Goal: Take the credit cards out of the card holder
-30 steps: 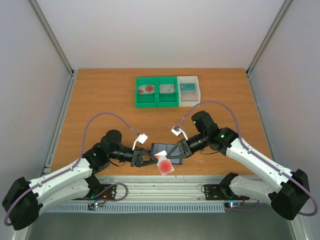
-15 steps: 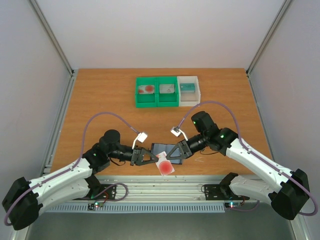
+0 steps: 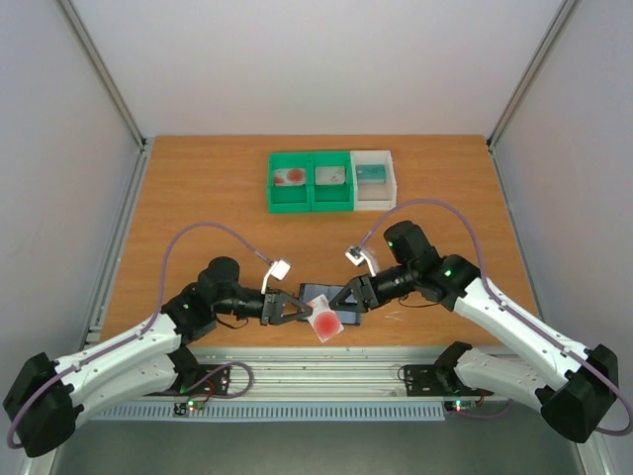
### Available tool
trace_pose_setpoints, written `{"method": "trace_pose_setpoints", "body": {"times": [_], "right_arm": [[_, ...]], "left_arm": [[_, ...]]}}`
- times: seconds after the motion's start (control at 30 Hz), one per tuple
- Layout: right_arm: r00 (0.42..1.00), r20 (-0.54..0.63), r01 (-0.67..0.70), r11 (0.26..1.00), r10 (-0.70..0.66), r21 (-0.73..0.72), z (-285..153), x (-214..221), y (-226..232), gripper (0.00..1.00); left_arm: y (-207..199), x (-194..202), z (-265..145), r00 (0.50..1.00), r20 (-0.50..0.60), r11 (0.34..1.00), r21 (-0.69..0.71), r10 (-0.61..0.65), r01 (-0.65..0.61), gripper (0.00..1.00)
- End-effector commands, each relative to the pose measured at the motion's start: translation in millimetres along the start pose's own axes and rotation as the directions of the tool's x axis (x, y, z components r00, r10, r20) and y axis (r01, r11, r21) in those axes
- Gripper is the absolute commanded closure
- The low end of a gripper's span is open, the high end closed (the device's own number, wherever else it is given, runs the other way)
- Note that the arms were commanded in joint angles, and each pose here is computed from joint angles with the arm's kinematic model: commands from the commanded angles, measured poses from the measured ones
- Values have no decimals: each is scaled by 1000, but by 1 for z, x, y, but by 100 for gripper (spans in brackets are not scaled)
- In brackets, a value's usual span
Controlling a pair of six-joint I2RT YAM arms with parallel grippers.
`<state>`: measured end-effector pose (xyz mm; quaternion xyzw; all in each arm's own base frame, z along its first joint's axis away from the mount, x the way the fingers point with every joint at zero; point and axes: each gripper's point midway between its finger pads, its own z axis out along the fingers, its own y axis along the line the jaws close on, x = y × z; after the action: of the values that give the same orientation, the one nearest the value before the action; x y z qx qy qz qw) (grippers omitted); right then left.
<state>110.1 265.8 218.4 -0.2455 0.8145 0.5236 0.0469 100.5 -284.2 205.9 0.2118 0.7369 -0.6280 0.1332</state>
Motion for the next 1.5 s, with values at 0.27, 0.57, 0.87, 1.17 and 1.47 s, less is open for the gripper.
{"method": "trace_pose_setpoints", "body": {"times": [0.27, 0.57, 0.87, 1.17, 1.47], "right_arm": [[973, 228, -89, 959, 26, 268, -29, -28, -24, 8], [961, 272, -136, 945, 53, 297, -33, -26, -35, 2], [964, 265, -101, 949, 19, 298, -29, -32, -36, 1], [968, 250, -97, 935, 9, 341, -26, -38, -47, 1], [968, 251, -98, 929, 5, 358, -26, -39, -50, 1]], "left_arm": [[34, -61, -41, 966, 222, 877, -480, 130, -8, 99], [89, -117, -97, 860, 420, 618, -768, 290, 166, 100], [135, -195, -108, 800, 522, 550, -778, 297, 303, 100], [160, -282, -114, 699, 589, 511, -780, 406, 361, 100], [203, -327, -120, 661, 615, 509, -770, 429, 385, 100]]}}
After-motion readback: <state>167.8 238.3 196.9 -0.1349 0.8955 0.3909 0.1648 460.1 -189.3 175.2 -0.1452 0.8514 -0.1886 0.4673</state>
